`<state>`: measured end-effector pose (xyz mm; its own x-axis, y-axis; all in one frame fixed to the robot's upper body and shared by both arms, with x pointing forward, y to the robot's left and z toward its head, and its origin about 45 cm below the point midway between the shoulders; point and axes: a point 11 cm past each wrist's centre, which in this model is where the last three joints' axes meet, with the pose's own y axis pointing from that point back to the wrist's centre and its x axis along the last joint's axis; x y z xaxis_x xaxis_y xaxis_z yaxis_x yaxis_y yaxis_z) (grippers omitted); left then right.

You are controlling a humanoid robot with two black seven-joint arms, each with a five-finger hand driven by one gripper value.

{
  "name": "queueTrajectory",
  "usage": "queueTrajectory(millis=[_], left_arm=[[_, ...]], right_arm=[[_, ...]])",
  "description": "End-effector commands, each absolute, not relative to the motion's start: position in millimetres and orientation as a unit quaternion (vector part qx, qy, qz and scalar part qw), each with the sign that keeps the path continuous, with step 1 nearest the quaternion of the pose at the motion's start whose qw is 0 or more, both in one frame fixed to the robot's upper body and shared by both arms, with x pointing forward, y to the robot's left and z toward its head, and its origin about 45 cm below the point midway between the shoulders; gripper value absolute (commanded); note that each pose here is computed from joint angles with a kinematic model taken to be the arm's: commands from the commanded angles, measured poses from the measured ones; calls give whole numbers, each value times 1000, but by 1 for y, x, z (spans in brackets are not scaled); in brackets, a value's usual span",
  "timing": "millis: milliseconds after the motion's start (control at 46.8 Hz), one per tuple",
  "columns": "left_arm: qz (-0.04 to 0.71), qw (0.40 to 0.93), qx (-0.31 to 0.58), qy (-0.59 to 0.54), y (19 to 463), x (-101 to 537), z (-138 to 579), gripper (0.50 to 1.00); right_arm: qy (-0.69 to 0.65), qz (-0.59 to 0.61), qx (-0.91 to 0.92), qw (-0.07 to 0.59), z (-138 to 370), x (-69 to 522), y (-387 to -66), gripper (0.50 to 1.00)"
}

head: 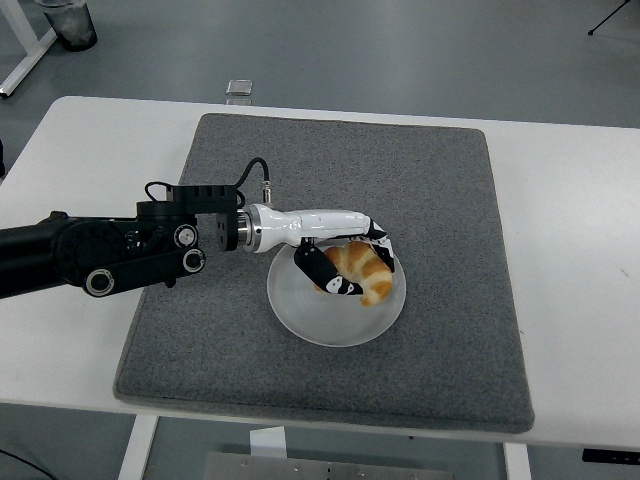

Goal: Place the bread on the plate

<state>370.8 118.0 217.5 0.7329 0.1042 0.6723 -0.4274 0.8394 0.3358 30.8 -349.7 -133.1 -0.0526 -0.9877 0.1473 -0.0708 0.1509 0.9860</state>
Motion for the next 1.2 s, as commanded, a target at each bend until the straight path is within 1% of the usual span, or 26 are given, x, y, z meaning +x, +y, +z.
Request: queueTrajectory(millis=[0, 662, 726, 812, 876, 962, 1026, 1068, 1175], left_arm=[[151, 899, 243, -331, 120, 370, 215, 500], [172, 901, 249, -311, 136, 372, 207, 500], [174, 900, 250, -311, 136, 372, 207, 525], [175, 900, 250, -311, 137, 373, 207, 608], [175, 900, 251, -310, 137, 373, 206, 638], [177, 901, 250, -307, 137, 373, 207, 705], [179, 902, 249, -304, 137, 373, 207, 731], [180, 902, 248, -303, 137, 373, 207, 739], [188, 903, 248, -298, 139, 376, 207, 784]], right_arm=[[-566, -454, 468, 505, -133, 31, -350, 954], [-566, -454, 467, 505, -133, 31, -350, 952], [-566, -454, 467, 505, -133, 31, -350, 952], [-566, -454, 467, 505, -133, 31, -350, 952], [-566, -454, 467, 505, -133, 31, -350, 954], [-566, -454, 467, 505, -133, 31, -350, 952], [-566, -454, 467, 505, -133, 31, -350, 952], [-566, -454, 467, 505, -133, 31, -350, 952], [-566, -454, 467, 505, -133, 31, -350, 952]])
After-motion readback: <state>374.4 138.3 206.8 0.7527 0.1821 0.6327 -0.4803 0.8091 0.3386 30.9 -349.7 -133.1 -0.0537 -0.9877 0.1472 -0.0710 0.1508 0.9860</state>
